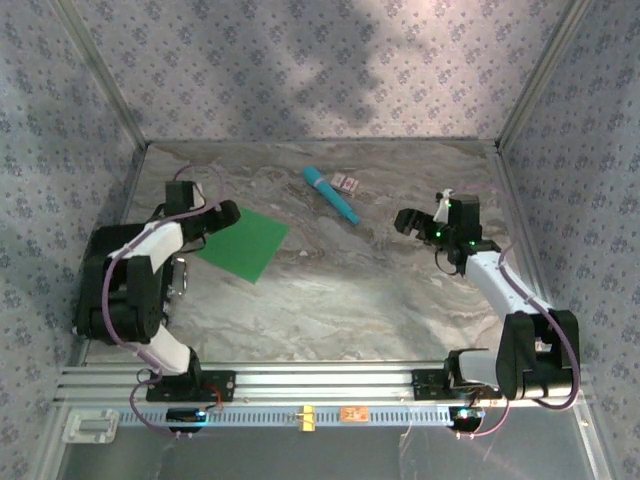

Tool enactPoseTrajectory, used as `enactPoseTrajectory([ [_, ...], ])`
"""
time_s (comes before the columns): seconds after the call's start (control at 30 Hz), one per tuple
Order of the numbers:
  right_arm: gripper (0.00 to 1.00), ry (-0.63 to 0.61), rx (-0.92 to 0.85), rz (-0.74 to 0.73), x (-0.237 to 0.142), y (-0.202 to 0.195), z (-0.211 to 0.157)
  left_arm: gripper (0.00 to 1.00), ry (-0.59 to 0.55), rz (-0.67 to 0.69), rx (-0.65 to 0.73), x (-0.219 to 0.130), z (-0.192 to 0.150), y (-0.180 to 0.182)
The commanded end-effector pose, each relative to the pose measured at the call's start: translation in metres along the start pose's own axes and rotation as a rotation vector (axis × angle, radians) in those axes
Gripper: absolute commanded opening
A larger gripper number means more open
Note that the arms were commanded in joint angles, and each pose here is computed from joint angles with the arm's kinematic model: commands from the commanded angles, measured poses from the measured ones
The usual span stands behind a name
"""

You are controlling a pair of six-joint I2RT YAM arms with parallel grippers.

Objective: Fold a paper plane with a square sheet of paper (pick it up from the middle)

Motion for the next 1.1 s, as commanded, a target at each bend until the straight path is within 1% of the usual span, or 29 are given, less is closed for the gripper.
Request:
enactPoseTrajectory([
  [0.0, 0.99, 0.082, 0.036, 0.057, 0.003, 0.017, -0.016, 0.99, 0.131, -0.011, 0.046, 0.006, -0.014, -0.016],
  [0.13, 0.99, 0.112, 0.018, 0.075, 0.008, 0.026, -0.024, 0.99, 0.179, 0.046, 0.031, 0.021, -0.017, -0.011],
  [0.23, 0.99, 0.130, 0.013, 0.079, 0.013, 0.031, -0.028, 0.99, 0.204, 0.062, 0.028, 0.029, -0.020, -0.009],
  [0.33, 0.99, 0.146, 0.017, 0.082, 0.017, 0.034, -0.032, 0.98, 0.242, 0.078, 0.028, 0.036, -0.027, -0.007],
  [0.43, 0.99, 0.154, 0.026, 0.079, 0.021, 0.036, -0.034, 0.98, 0.266, 0.106, -0.009, 0.040, -0.037, -0.002],
  [0.5, 0.99, 0.159, 0.027, 0.072, 0.022, 0.036, -0.036, 0.98, 0.279, 0.124, -0.059, 0.044, -0.047, 0.002],
  [0.57, 0.99, 0.160, 0.028, 0.060, 0.022, 0.036, -0.037, 0.98, 0.295, 0.145, -0.082, 0.047, -0.060, 0.005],
  [0.63, 0.99, 0.164, 0.034, 0.048, 0.022, 0.034, -0.040, 0.98, 0.290, 0.180, -0.103, 0.047, -0.070, 0.008],
  [0.77, 0.99, 0.154, 0.057, 0.022, 0.019, 0.032, -0.043, 0.98, 0.293, 0.201, -0.162, 0.043, -0.094, 0.008],
  [0.83, 0.99, 0.152, 0.074, -0.002, 0.016, 0.030, -0.046, 0.99, 0.273, 0.219, -0.209, 0.038, -0.104, 0.009],
  [1.0, 0.99, 0.126, 0.156, -0.060, 0.008, 0.025, -0.056, 0.99, 0.237, 0.202, -0.333, 0.028, -0.142, -0.002],
  [1.07, 0.99, 0.117, 0.186, -0.074, 0.006, 0.025, -0.060, 0.99, 0.222, 0.190, -0.356, 0.022, -0.160, -0.013],
])
Point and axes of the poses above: each hand's point on the last joint's axis, 136 mm out from that joint toward the fingers, its own x axis out along the fingers, its own y axis along the line the jaws close on, z = x × y, the point moved 5 cm from there along -x, back along the fingers, and after that the axes turned 12 degrees about -x, right-handed, at the moved point
